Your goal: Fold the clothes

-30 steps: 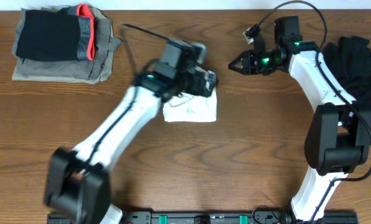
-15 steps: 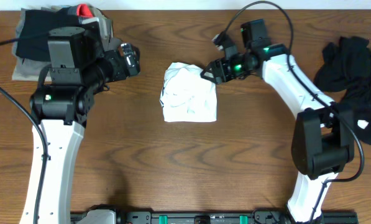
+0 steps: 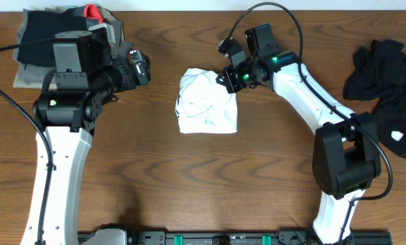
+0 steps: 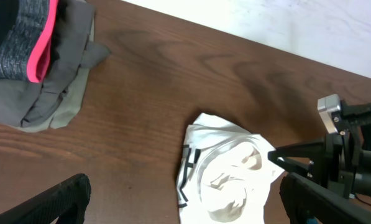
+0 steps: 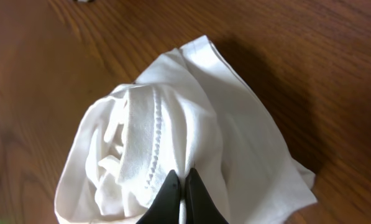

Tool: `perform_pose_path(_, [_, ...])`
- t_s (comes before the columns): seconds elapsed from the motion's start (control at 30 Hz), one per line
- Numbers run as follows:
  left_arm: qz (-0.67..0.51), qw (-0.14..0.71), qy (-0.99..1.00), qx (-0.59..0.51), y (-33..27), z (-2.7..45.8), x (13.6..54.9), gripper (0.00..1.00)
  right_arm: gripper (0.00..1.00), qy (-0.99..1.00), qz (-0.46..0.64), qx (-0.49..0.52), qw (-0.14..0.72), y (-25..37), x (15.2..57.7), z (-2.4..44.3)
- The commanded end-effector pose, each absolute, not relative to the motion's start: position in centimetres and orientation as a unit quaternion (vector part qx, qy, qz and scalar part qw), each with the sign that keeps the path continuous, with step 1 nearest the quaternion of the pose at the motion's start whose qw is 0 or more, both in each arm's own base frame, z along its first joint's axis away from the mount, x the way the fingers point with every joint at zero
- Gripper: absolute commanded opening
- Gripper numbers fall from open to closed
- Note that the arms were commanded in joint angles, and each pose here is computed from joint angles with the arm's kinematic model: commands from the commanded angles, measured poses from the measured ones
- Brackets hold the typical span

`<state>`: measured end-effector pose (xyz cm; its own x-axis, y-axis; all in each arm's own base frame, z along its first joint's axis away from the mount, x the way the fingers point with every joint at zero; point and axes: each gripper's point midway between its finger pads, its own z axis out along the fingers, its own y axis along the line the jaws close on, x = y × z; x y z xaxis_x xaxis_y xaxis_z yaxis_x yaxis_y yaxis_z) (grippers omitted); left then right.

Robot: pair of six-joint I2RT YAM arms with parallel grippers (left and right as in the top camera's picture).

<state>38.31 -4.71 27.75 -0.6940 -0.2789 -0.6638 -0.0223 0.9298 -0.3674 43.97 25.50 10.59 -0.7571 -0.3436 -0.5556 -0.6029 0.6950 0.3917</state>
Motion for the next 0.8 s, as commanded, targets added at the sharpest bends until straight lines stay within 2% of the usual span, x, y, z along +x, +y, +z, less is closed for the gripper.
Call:
perform_pose_path(0.0, [-0.162,0.383,0.905,-0.090,-4.3,27.6,38.3,0.98,0.01,0.903,0.265,-0.242,0.235,23.7,45.2,10.6])
perform_pose_path(0.2, [-0.143,0.386,0.906,-0.099,-3.6,27.5,38.4,0.98,0.01,0.918,0.247,-0.196,0.239,19.6,47.3,9.3])
perform_pose_path(0.43, [-0.139,0.387,0.906,-0.101,-3.5,27.5,38.5,0.98,0.01,0.935,0.239,-0.154,0.210,16.1,48.5,4.9])
perform_pose_path(0.47, [-0.139,0.387,0.906,-0.101,-3.5,27.5,38.5,0.98,0.13,0.937,0.238,-0.151,0.208,15.9,48.5,4.6])
perform_pose_path(0.5, [-0.139,0.387,0.906,-0.101,-3.5,27.5,38.5,0.98,0.31,0.937,0.238,-0.150,0.208,15.8,48.6,4.5])
perform_pose_path(0.53, [-0.139,0.387,0.906,-0.101,-3.5,27.5,38.5,0.98,0.45,0.937,0.239,-0.144,0.209,15.6,48.7,4.7])
perform_pose_path(0.6, [-0.139,0.387,0.906,-0.101,-3.5,27.5,38.5,0.98,0.50,0.935,0.248,-0.137,0.214,15.6,48.9,5.9])
perform_pose_path(0.77, [-0.137,0.388,0.906,-0.097,-3.5,27.5,38.5,0.98,0.54,0.920,0.272,-0.150,0.240,16.6,49.1,12.8])
